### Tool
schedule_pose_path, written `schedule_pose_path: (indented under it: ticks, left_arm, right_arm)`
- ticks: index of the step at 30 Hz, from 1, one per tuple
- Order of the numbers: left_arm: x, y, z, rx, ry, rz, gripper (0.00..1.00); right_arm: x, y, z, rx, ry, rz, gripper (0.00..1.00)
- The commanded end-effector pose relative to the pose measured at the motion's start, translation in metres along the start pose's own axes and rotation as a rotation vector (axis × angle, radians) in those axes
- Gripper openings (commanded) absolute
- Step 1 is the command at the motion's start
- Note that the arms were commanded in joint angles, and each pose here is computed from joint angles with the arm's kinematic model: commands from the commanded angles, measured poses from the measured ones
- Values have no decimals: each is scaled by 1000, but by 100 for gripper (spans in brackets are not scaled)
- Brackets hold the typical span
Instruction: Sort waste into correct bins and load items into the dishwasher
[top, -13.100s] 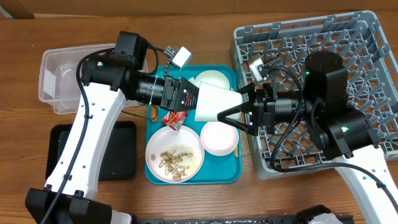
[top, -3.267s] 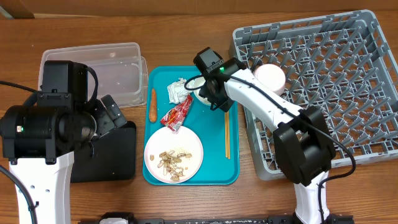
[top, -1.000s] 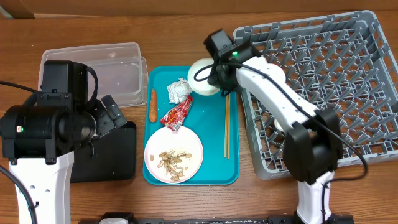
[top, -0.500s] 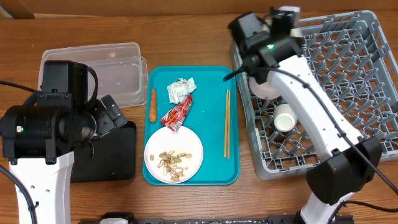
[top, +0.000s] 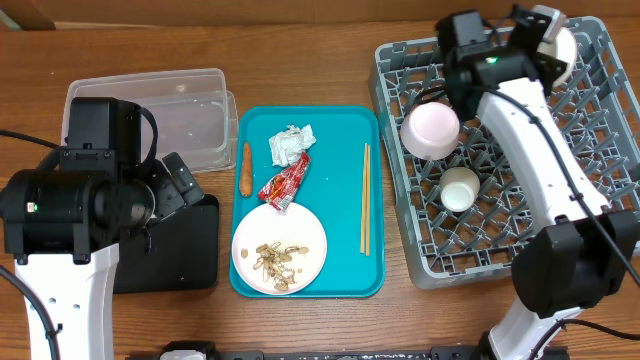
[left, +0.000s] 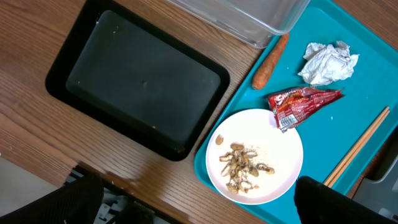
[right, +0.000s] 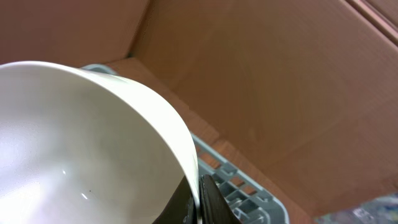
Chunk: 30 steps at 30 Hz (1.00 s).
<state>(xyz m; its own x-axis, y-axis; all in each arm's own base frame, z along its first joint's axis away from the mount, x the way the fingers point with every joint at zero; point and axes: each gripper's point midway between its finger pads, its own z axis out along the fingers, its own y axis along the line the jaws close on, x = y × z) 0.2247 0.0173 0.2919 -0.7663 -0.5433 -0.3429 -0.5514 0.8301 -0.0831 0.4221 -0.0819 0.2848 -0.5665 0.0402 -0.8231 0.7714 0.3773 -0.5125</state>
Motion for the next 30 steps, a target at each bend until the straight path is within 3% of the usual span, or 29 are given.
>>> schedule_pose_path:
  ticks: [1, 19, 30]
  left_arm:
    - [-3, 2, -1, -7, -12, -11, 100]
    - [-3, 2, -1, -7, -12, -11, 100]
    - [-3, 2, -1, -7, -12, -11, 100]
  right_arm:
    - [1, -5, 10, 37, 3, 16, 4]
    - [81, 17, 40, 116, 55, -222, 4]
    - [92, 19, 42, 110, 71, -250, 4]
